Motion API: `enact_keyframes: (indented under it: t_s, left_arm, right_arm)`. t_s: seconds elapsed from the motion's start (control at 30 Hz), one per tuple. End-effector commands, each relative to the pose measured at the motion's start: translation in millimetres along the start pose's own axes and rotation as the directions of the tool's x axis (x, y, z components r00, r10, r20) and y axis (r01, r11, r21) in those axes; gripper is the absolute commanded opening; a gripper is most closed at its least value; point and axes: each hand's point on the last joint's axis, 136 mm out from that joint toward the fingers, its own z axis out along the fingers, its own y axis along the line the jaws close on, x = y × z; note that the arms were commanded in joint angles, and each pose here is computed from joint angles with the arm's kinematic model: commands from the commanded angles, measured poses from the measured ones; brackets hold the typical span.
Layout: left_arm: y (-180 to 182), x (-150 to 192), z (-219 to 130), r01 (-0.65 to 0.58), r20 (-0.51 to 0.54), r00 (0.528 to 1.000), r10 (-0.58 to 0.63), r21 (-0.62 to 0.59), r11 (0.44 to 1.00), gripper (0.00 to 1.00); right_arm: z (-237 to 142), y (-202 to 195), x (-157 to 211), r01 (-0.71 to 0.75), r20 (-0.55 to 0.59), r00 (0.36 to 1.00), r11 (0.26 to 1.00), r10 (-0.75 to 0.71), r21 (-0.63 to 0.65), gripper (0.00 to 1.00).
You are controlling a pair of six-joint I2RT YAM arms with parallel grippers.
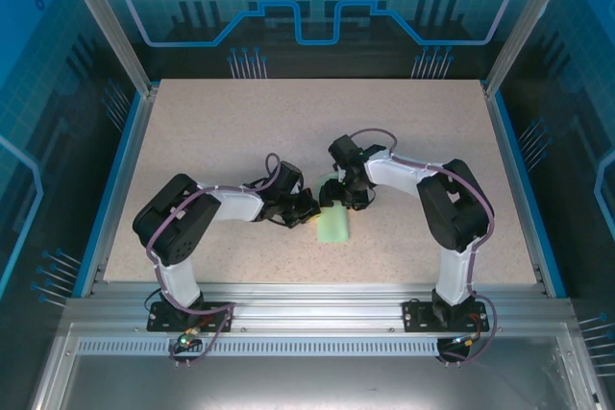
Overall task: Fold a paper plane with a square sheet of paper (pick it up from the middle)
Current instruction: First fold in half a square sheet of paper at the center of the table.
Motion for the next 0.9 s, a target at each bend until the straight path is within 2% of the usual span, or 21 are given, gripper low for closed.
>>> enact_keyframes:
  t_s: [0.0,0.37,0.53,0.67,0.77,0.87]
  left_arm:
    - [25.7,2.9,5.7,0.011,-0.012,1.000,-0.013,-0.097,0.995,0.00]
    - [18.4,0.1,3.2,-0.005,-0.008,1.000,0.004,-0.088,0.996,0.00]
    - [-4.2,-1.4,-8.8,-0.040,0.005,0.999,0.040,-0.021,0.999,0.00]
    - [-29.9,-9.7,-39.1,-0.078,0.099,0.993,0.071,0.076,0.994,0.19]
    - [-33.2,-19.6,-60.6,-0.066,0.166,0.985,0.049,0.100,0.993,0.24]
    - [-26.6,-24.9,-71.0,-0.048,0.200,0.979,0.032,0.073,0.996,0.26]
  right_arm:
    - [-6.4,-15.0,8.5,-0.019,-0.017,1.000,0.999,0.019,0.028,0.70]
    - [5.8,-24.2,16.3,-0.033,-0.047,0.998,0.999,0.034,0.029,0.65]
    - [6.9,-25.0,15.0,-0.036,-0.046,0.998,0.999,0.038,0.032,0.64]
    - [10.3,-27.9,16.0,-0.042,-0.052,0.998,0.998,0.044,0.041,0.63]
    - [11.5,-28.3,15.4,-0.045,-0.052,0.998,0.998,0.047,0.042,0.63]
    - [12.6,-28.3,15.8,-0.044,-0.054,0.997,0.998,0.047,0.041,0.63]
